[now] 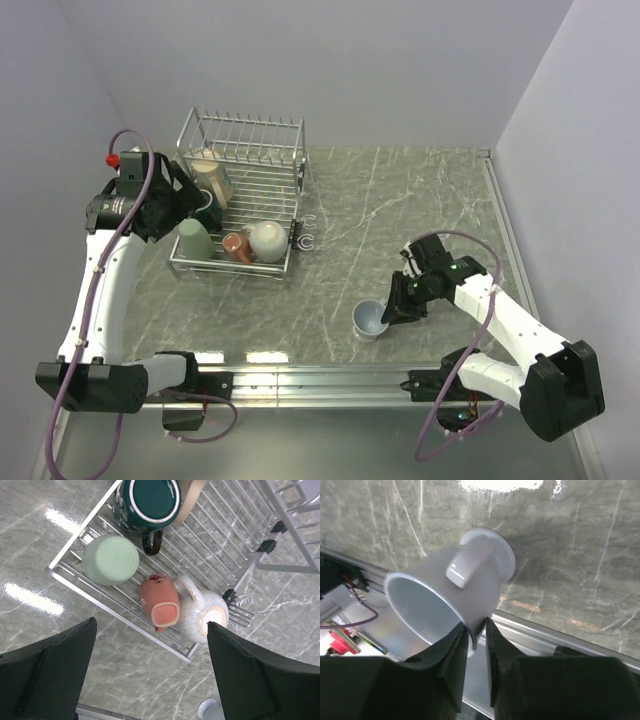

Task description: Load the cups into the dish rack

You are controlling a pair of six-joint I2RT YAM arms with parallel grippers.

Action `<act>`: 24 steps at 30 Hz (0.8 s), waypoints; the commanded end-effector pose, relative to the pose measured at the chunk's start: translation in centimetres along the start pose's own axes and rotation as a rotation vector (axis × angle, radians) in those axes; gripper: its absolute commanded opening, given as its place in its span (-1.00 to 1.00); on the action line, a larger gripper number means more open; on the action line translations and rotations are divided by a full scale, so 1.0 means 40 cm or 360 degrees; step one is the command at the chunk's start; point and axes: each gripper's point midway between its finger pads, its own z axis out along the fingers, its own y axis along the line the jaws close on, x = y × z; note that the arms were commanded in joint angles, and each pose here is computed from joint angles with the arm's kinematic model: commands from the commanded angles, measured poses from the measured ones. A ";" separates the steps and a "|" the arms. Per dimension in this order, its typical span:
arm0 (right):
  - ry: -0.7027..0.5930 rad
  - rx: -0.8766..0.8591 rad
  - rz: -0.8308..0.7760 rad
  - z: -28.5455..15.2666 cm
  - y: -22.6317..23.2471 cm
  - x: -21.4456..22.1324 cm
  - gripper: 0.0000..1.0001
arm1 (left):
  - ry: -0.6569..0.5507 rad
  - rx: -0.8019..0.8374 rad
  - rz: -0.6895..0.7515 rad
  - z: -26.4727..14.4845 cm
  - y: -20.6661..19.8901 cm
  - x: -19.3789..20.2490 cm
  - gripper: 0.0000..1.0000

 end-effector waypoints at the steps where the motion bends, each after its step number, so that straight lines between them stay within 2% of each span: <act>1: -0.0028 0.0090 -0.0028 0.023 -0.018 -0.010 -0.43 | -0.0045 0.0073 -0.0006 -0.031 -0.033 -0.034 0.94; 2: -0.0008 0.0098 -0.0035 0.030 -0.018 -0.006 -0.99 | -0.0058 0.0084 -0.0004 -0.035 -0.039 -0.042 0.94; 11: -0.0007 0.0117 -0.0060 0.032 -0.007 -0.023 -1.00 | -0.0079 0.0146 0.0004 -0.059 -0.061 -0.059 0.94; 16: -0.0117 -0.0046 -0.0098 -0.046 0.101 -0.085 -1.00 | -0.0153 0.0364 0.0027 -0.127 -0.121 -0.091 0.94; 17: -0.0141 -0.0097 -0.0095 -0.064 0.130 -0.098 -1.00 | -0.0141 0.0512 0.0038 -0.151 -0.162 -0.091 0.96; 18: -0.0124 -0.0226 -0.0111 -0.088 0.180 -0.099 -1.00 | -0.0136 0.0599 0.0045 -0.168 -0.185 -0.091 0.98; 20: -0.0214 -0.0498 -0.0154 -0.160 0.295 -0.142 -1.00 | -0.0101 0.0814 0.0043 -0.210 -0.242 -0.088 0.99; 21: -0.0198 -0.0647 -0.0176 -0.196 0.346 -0.141 -1.00 | -0.0060 0.1009 0.0061 -0.244 -0.292 -0.082 0.99; 22: -0.0279 -0.0806 -0.0243 -0.249 0.413 -0.170 -1.00 | -0.0015 0.1139 0.0028 -0.270 -0.323 -0.076 0.99; 23: -0.0285 -0.0906 -0.0188 -0.282 0.449 -0.184 -1.00 | 0.0014 0.1244 0.0018 -0.288 -0.348 -0.073 0.99; 24: -0.0327 -0.1086 -0.0278 -0.341 0.510 -0.197 -1.00 | 0.0040 0.1448 0.0047 -0.329 -0.387 -0.068 0.99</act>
